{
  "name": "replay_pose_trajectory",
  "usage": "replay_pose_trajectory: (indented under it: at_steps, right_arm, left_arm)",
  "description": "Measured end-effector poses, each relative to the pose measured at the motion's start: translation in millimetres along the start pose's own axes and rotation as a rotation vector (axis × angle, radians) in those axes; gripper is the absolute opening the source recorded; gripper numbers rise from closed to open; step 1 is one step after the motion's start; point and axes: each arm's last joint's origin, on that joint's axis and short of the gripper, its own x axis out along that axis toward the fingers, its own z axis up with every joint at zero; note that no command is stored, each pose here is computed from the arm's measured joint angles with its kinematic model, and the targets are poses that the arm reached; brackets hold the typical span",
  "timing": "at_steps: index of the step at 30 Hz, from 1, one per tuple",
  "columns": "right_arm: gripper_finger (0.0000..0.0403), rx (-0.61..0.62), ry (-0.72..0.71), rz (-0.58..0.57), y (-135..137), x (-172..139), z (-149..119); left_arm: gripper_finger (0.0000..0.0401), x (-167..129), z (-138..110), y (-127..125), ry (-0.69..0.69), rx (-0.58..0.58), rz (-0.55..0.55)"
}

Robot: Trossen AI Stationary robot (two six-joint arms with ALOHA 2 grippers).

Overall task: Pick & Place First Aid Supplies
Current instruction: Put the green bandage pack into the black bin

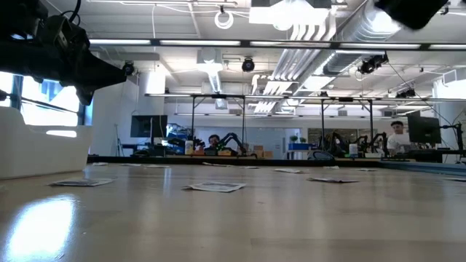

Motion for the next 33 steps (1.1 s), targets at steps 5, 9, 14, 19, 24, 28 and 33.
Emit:
replay_pose_trajectory:
  at_steps: [5,9,14,19,24,28,33]
  right_arm:
    - [0.0000,-0.009,-0.036,0.009,-22,-24,-21]
    - [0.0000,-0.002,-0.117,0.018,-21,-17,-22]
    - [0.0011,-0.123,-0.162,0.042,-3,13,-18]
    - [0.0043,-0.215,-0.126,0.020,13,48,-8]
    - [0.0065,-0.325,-0.139,-0.016,20,74,2]
    - [0.0063,-0.444,-0.163,-0.069,22,88,5]
    - [0.0049,-0.464,-0.191,-0.100,27,93,7]
  left_arm:
    - [0.0060,0,0,0,0.000,0.000,0.000]
    - [0.0060,0,0,0,0.000,0.000,0.000]
    - [0.0060,0,0,0,0.000,0.000,0.000]
    - [0.0060,0,0,0,0.000,0.000,0.000]
    - [0.0060,0,0,0,0.000,0.000,0.000]
    - [0.0060,0,0,0,0.000,0.000,0.001]
    - [0.0060,0,0,0,0.000,0.000,0.000]
